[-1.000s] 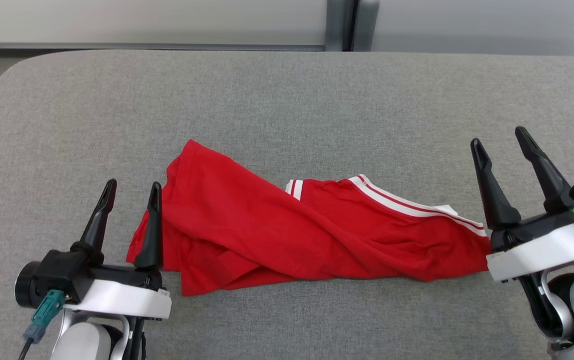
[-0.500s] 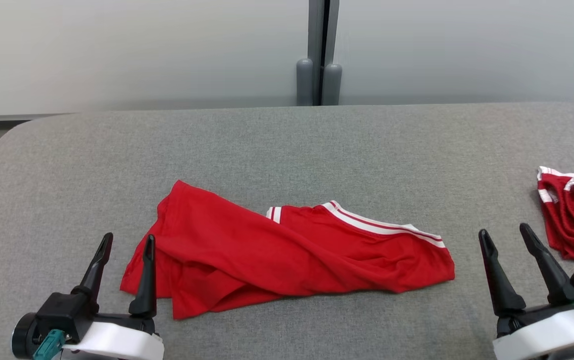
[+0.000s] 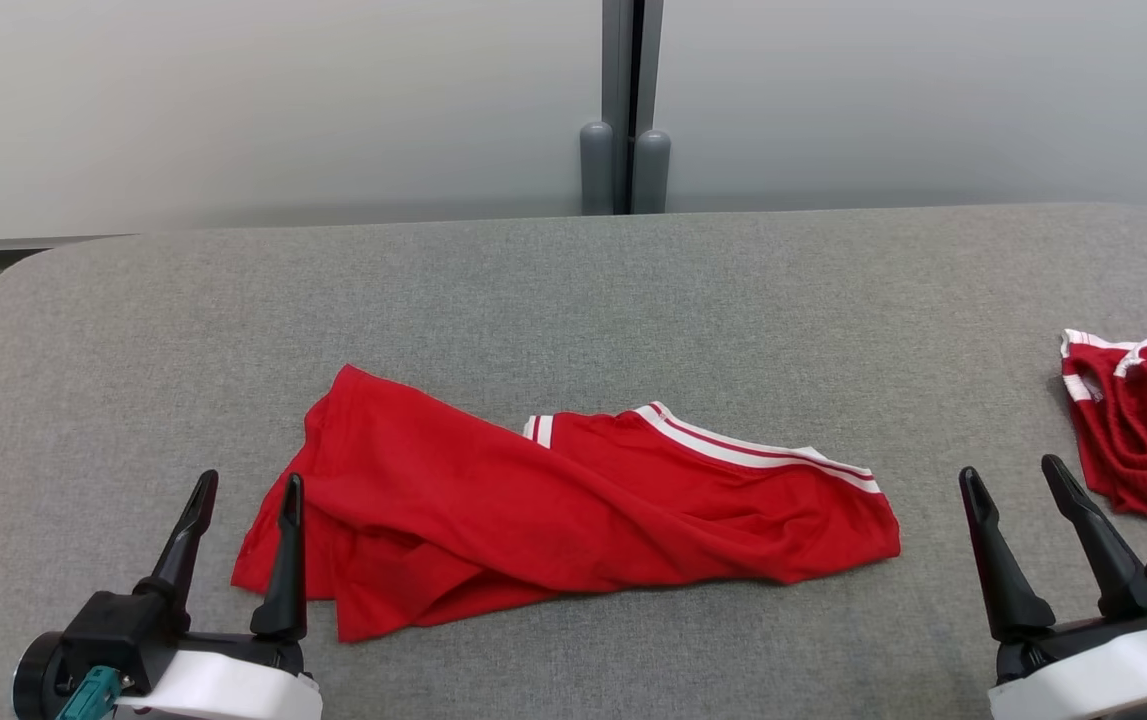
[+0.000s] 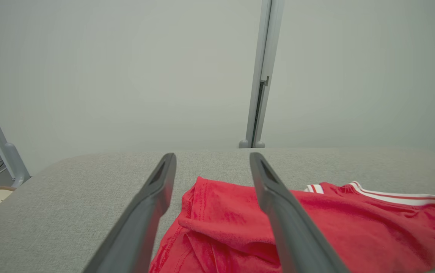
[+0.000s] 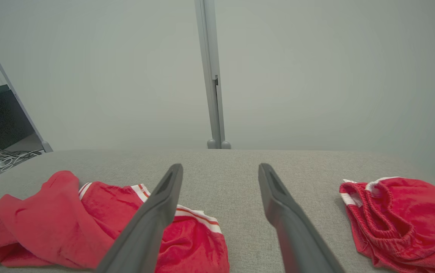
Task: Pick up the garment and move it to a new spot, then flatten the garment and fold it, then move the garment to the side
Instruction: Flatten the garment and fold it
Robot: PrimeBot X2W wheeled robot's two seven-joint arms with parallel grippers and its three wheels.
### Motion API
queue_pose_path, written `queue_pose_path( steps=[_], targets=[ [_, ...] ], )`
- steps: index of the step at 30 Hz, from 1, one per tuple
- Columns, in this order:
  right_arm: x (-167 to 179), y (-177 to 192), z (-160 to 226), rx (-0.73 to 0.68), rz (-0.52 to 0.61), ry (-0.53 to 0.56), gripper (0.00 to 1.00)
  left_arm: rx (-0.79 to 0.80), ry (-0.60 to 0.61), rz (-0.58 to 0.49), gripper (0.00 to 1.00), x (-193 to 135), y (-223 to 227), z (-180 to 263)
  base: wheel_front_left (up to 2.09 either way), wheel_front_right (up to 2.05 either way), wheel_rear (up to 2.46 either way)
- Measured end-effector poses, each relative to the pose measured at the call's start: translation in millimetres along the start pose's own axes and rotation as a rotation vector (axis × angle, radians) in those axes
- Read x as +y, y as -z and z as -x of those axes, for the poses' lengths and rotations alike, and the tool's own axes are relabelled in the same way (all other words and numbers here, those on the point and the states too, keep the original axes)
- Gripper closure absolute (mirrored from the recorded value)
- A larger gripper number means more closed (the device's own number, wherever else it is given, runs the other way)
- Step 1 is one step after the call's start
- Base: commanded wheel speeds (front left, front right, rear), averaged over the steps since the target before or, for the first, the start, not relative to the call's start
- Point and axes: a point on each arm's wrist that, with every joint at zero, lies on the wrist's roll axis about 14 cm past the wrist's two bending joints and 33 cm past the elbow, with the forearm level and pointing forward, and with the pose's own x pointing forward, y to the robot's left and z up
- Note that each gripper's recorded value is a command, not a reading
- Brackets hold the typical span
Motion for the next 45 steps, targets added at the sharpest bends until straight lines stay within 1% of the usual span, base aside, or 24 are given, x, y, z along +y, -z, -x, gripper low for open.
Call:
queue_pose_path(
  steps=[4,6,9,13,21,22,23,24,25,29,33,35,37,40,42,43,45],
  targets=[
    [-0.8,2.5,-2.1,0.008,-0.001,0.0,0.0,0.004,0.0,0.0,0.0,0.1,1.2,-0.7,0.0,0.0,0.0],
    [-2.5,9.4,-4.9,0.033,-0.002,0.001,0.0,0.007,0.001,0.0,0.0,-0.4,2.3,-2.1,0.0,0.0,0.0],
    [-6.3,30.9,-9.6,0.105,-0.009,-0.001,0.0,0.003,0.007,0.003,0.0,-2.6,1.7,-8.3,0.0,0.0,0.0],
    [-4.8,69.3,-17.7,0.222,-0.022,-0.025,0.0,-0.002,0.013,0.01,0.0,-4.8,2.4,-18.3,0.0,0.0,0.0],
    [4.1,114.3,-50.7,0.33,-0.06,-0.074,0.0,0.028,-0.001,0.013,0.0,1.4,17.5,-31.3,0.0,0.0,0.0],
    [5.8,117.9,-52.9,0.338,-0.061,-0.081,0.13,0.03,-0.002,0.013,0.0,2.1,18.7,-32.3,0.0,0.0,0.0],
    [7.3,120.3,-54.5,0.341,-0.065,-0.087,0.62,0.033,-0.005,0.012,0.0,3.0,20.1,-33.0,0.0,0.0,0.0],
    [10.2,120.9,-55.9,0.34,-0.07,-0.096,0.75,0.035,-0.006,0.012,0.0,3.6,21.1,-32.9,0.0,0.0,0.0],
    [12.6,121.2,-56.1,0.339,-0.074,-0.103,1.0,0.036,-0.008,0.012,0.0,3.8,21.6,-32.7,0.0,0.0,0.0],
    [14.7,102.7,-57.6,0.261,-0.076,-0.117,1.0,0.027,-0.007,0.011,0.0,3.9,19.5,-33.6,0.0,0.0,0.0],
    [18.9,68.3,-54.9,0.149,-0.102,-0.121,1.0,0.011,-0.001,0.009,0.0,2.6,15.1,-35.8,0.0,0.0,0.0],
    [16.2,50.2,-52.1,0.101,-0.137,-0.1,1.0,0.003,0.006,0.009,0.0,0.7,12.9,-37.2,0.0,0.0,0.0],
    [13.1,35.3,-47.3,0.073,-0.146,-0.086,1.0,-0.003,0.009,0.007,0.0,-0.9,11.1,-37.8,0.0,0.0,0.0],
    [4.4,12.0,-40.5,0.019,-0.207,-0.041,1.0,-0.011,0.017,0.008,0.0,-4.0,9.1,-38.9,0.0,0.0,0.0],
    [2.6,-1.9,-36.0,-0.01,-0.241,-0.027,1.0,-0.017,0.022,0.01,0.0,-5.8,7.6,-39.8,0.0,0.0,0.0],
    [1.2,-10.7,-34.5,-0.034,-0.276,-0.017,1.0,-0.019,0.024,0.01,0.0,-6.7,7.0,-40.3,0.0,0.0,0.0],
    [-1.9,-22.6,-31.1,-0.055,-0.303,-0.008,1.0,-0.023,0.026,0.013,0.0,-8.3,6.2,-41.0,0.0,0.0,0.0]
  ],
)
